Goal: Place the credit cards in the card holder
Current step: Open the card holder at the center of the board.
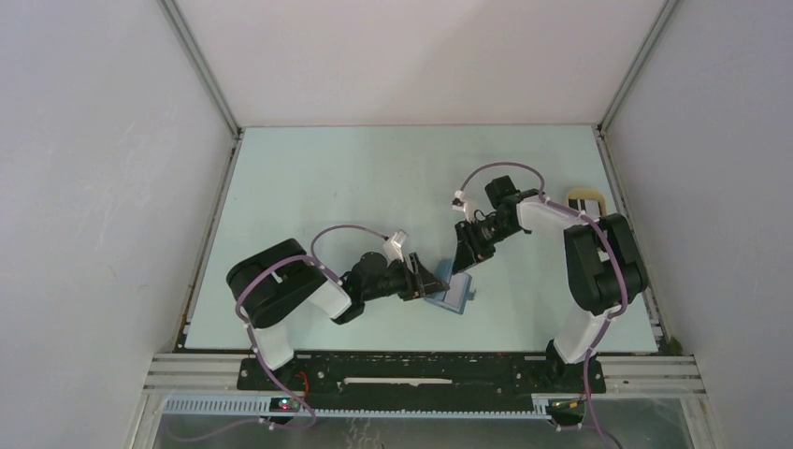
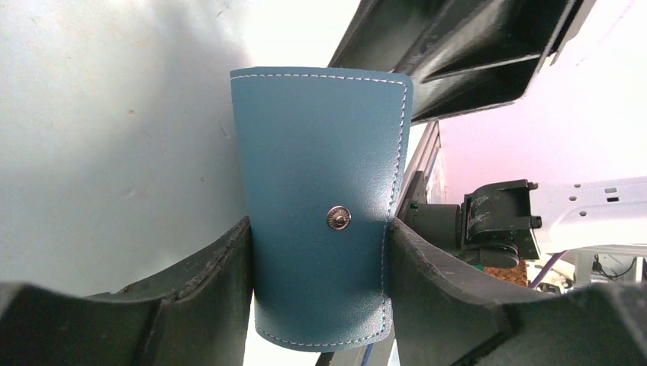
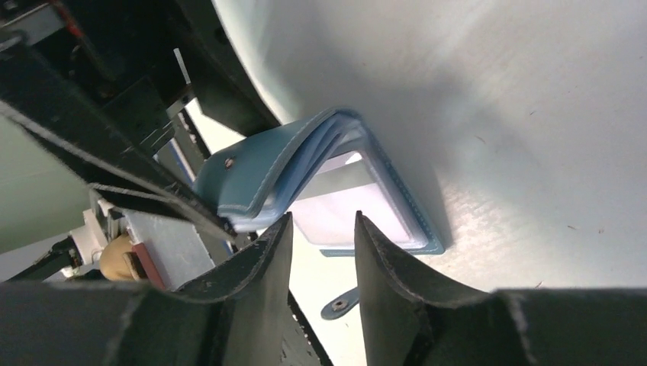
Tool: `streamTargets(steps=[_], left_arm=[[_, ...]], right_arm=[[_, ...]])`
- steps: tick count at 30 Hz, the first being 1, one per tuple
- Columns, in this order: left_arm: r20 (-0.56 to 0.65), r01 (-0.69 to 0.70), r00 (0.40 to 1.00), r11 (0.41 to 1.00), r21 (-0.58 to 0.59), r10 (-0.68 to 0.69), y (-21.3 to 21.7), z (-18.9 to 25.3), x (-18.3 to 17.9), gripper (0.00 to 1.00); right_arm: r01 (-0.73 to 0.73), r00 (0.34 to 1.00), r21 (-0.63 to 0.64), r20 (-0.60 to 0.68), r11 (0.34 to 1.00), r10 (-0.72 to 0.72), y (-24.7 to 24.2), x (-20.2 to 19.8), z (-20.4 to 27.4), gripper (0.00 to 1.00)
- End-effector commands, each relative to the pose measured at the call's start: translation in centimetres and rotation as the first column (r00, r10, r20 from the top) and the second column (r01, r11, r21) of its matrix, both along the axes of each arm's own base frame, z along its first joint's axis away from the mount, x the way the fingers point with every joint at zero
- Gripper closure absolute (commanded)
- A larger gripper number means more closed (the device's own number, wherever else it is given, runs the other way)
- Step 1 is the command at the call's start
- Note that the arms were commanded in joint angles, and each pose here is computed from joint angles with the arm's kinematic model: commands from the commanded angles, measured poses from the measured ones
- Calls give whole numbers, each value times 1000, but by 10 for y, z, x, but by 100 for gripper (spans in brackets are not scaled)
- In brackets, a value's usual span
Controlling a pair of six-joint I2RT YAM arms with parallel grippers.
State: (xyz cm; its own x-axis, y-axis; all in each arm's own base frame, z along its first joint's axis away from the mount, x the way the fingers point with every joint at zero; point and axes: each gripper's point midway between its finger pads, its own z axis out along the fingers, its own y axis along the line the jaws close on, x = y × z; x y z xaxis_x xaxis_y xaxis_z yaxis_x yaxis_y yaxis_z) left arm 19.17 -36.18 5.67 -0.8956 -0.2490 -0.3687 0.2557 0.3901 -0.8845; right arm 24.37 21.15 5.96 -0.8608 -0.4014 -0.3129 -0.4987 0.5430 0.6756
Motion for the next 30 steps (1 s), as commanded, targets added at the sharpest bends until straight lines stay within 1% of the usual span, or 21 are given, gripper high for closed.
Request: streamTargets(steps=[1, 8, 12, 16, 21, 25, 30], left_arm=[[24, 14, 1000, 998, -64, -12, 0, 13, -2, 41], [22, 17, 1000, 998, -68, -16, -1, 13, -2, 41], [21, 19, 1000, 997, -70, -17, -2, 12, -2, 41], [20, 22, 1000, 997, -72, -20, -2, 13, -2, 41], [22, 22, 1000, 997, -74, -20, -2, 13, -2, 41], [21, 22, 1000, 997, -77, -21, -2, 14, -3, 41], [21, 21, 1000, 996, -84, -20, -1, 14, -2, 40]], right_arm=[[-63, 996, 145, 73, 987, 53, 6, 1, 39, 54], [-70, 997, 205, 38, 976, 64, 12, -4, 45, 47], [-57, 998, 196, 27, 979, 53, 12, -3, 43, 45], [-27, 1000, 125, 11, 992, 25, 9, 2, 28, 45], [-8, 1000, 50, 3, 999, 8, 7, 5, 13, 49], [-1, 1000, 26, -2, 1000, 1, 5, 6, 8, 52], [4, 1000, 4, 2, 1000, -4, 2, 8, 4, 53]])
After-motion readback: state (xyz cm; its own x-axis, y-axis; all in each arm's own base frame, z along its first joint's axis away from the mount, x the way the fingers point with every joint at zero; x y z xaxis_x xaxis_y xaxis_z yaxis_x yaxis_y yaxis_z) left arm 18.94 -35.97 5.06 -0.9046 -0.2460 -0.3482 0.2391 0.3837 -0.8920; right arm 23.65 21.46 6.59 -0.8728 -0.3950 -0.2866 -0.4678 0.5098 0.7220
